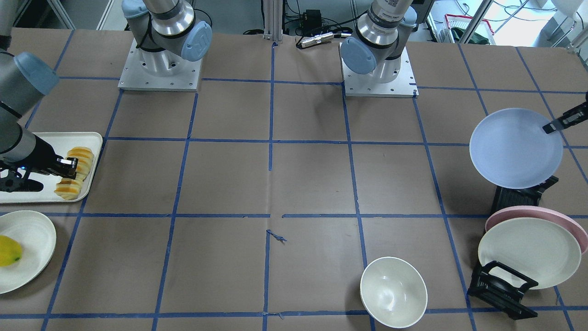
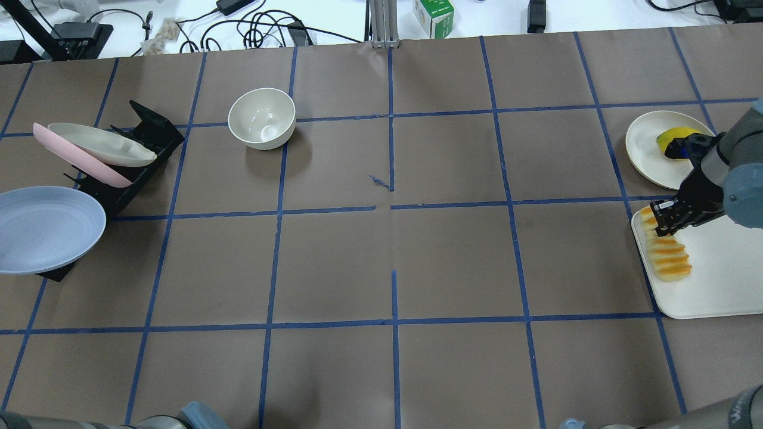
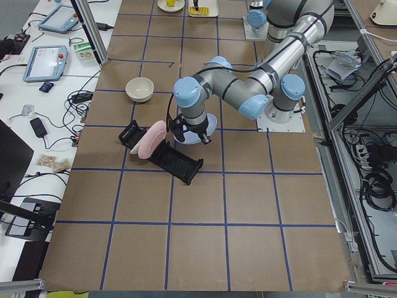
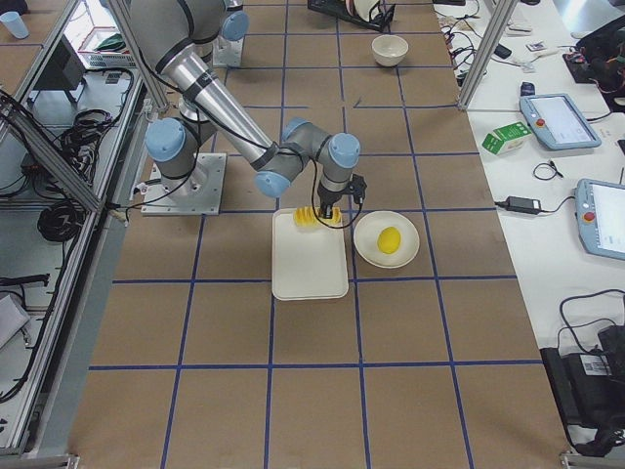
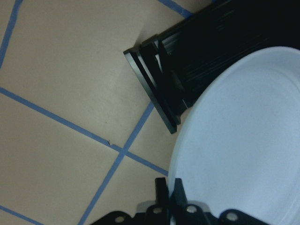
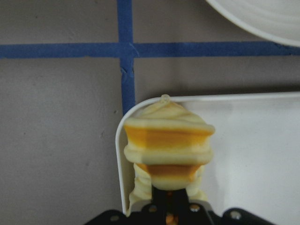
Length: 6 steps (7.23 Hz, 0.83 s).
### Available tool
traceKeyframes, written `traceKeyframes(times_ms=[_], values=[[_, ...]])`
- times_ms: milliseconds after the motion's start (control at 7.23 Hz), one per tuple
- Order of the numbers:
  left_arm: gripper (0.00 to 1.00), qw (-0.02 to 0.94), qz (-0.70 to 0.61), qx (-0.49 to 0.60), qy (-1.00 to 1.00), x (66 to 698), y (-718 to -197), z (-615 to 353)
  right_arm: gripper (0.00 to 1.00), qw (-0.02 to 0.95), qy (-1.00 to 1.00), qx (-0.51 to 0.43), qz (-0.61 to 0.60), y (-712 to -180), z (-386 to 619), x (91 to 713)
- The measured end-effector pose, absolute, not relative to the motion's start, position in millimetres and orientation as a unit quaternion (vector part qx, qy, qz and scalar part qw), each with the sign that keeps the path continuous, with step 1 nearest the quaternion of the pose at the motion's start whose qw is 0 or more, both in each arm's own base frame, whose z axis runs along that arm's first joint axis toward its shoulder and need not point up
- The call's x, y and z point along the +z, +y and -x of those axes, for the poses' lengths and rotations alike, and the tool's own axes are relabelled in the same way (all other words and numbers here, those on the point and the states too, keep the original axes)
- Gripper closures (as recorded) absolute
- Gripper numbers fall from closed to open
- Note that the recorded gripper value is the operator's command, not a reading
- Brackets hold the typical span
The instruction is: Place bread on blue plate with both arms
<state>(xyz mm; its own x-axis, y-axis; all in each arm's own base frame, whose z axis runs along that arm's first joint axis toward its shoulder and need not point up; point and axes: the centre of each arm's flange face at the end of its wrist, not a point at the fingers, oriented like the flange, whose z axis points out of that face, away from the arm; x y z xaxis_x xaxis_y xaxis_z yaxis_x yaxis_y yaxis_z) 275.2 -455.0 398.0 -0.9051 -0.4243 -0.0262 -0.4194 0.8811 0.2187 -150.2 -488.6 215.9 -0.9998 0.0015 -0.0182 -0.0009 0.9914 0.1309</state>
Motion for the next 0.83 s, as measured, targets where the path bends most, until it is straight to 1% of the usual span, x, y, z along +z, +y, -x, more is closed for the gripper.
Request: traceKeyframes(times_ms=[138,277,553,830], values=[[1.00,0.025,-0.191,-0.121,-0.974,412.0,-454.5,-227.2,1.00,0.009,0.998,0.065,-0.001,-490.7,149.6,240.6],[1.00,0.045,-0.169,-0.129,-0.976,412.0,-457.7,-172.9,1.00,0.010,0.998,0.064,-0.003,-496.0,148.8,275.9],[1.00,0.082,-0.130,-0.113,-0.982,382.9,-478.0,-50.8,1.00,0.016,0.998,0.067,-0.004,-513.5,141.5,335.4],[1.00,0.121,-0.111,-0.055,-0.985,340.7,-491.7,73.5,1.00,0.021,0.998,0.056,-0.013,-533.7,95.1,364.4]])
